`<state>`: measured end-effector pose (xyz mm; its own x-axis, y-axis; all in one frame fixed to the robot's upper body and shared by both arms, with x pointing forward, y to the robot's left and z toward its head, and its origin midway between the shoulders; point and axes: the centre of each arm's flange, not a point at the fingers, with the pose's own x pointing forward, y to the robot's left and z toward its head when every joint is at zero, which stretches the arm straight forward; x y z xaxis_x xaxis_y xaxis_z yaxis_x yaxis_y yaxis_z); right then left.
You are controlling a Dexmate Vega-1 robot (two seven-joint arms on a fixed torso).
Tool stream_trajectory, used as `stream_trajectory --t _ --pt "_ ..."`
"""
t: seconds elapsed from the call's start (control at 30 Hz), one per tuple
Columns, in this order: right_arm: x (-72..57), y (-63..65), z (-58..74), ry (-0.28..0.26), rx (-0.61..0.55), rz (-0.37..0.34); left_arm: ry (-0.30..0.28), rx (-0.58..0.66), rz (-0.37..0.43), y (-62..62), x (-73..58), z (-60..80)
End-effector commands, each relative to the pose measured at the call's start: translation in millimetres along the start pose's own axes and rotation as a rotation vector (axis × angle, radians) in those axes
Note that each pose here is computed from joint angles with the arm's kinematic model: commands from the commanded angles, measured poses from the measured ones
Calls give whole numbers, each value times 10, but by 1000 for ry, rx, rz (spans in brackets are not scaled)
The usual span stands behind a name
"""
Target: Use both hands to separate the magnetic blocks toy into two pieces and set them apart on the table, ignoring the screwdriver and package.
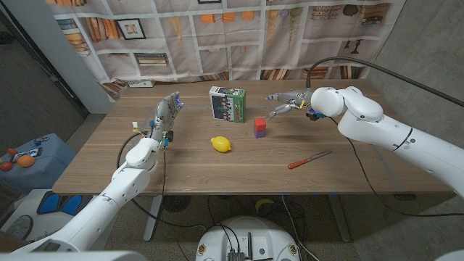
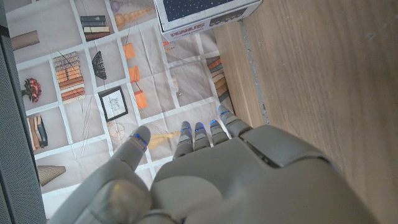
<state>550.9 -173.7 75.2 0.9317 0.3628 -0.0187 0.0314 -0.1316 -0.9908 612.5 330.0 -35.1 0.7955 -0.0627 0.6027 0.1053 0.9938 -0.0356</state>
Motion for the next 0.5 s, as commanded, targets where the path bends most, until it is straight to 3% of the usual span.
stream_trajectory --t 0.03,0.5 --pt "72 -33 132 25 -80 71 10 0 0 -4 -6 -4" --pt "233 -3 282 52 -166 136 20 0 4 -25 6 -30"
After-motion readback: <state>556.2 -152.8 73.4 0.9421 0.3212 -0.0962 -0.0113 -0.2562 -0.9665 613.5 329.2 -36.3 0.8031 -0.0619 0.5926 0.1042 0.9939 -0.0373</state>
